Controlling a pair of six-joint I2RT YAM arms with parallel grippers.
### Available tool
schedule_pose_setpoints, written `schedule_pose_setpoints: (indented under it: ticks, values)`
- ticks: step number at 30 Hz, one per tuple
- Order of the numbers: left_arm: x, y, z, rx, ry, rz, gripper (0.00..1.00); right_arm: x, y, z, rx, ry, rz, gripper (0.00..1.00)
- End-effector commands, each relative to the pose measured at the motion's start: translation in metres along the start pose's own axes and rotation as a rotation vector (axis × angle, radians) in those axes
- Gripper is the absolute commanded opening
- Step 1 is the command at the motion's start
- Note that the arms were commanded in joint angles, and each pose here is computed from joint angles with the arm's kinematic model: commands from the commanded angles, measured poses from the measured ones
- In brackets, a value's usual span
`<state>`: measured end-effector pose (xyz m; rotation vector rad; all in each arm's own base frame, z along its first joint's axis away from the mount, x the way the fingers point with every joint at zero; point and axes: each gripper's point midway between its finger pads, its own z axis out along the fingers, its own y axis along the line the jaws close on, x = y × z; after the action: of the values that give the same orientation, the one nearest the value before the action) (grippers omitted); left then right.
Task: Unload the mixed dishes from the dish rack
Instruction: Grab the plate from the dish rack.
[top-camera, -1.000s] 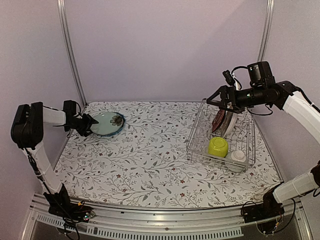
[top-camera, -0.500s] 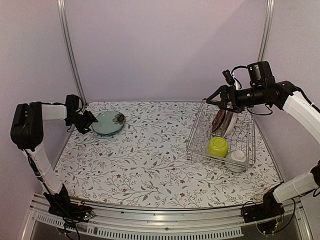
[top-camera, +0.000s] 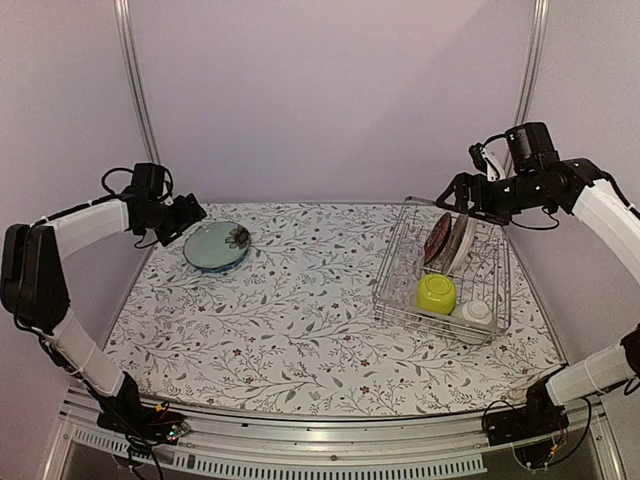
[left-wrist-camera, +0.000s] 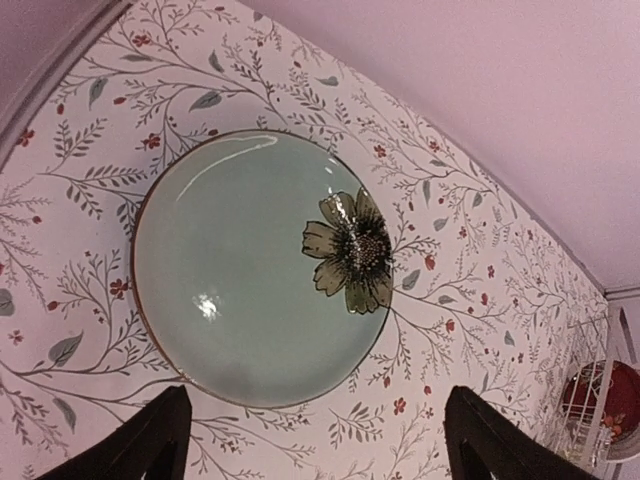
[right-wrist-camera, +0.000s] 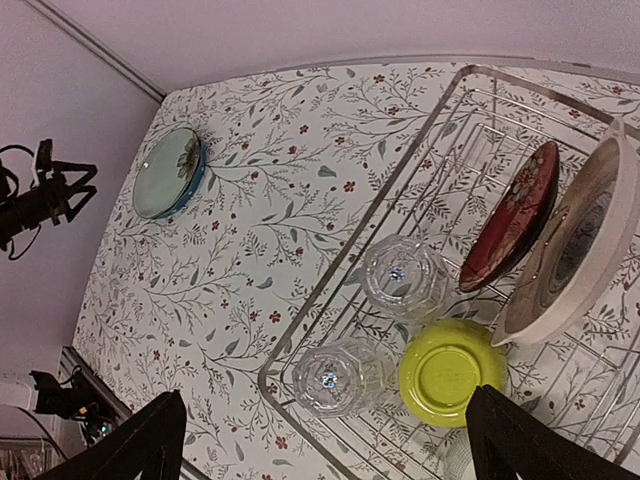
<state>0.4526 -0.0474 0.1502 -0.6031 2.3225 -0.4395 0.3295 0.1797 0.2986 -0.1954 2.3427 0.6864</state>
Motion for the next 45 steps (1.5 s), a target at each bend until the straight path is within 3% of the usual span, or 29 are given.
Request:
schedule_pose_setpoints:
  ticks: [1,7,13,21,45]
  values:
    - [-0.007,-0.021,-0.032,-0.014,-0.069,0.110,0.90,-0.011,-0.057,-0.027,0.205,-0.067,0.122,0.99]
    - [-0.005,-0.042,-0.053,-0.043,-0.119,0.196,0.99,-0.022,-0.103,-0.047,0.432,-0.136,0.243,0.99]
    - [0.004,-0.054,-0.062,-0.045,-0.127,0.239,1.00,-0.028,-0.116,-0.019,0.464,-0.048,0.311,0.98]
    - [0.005,-0.056,-0.070,-0.059,-0.149,0.264,1.00,-0.018,-0.141,0.028,0.526,0.076,0.360,0.89]
    - [0.008,-0.055,-0.067,-0.057,-0.142,0.261,1.00,0.007,-0.177,0.099,0.552,0.192,0.434,0.66]
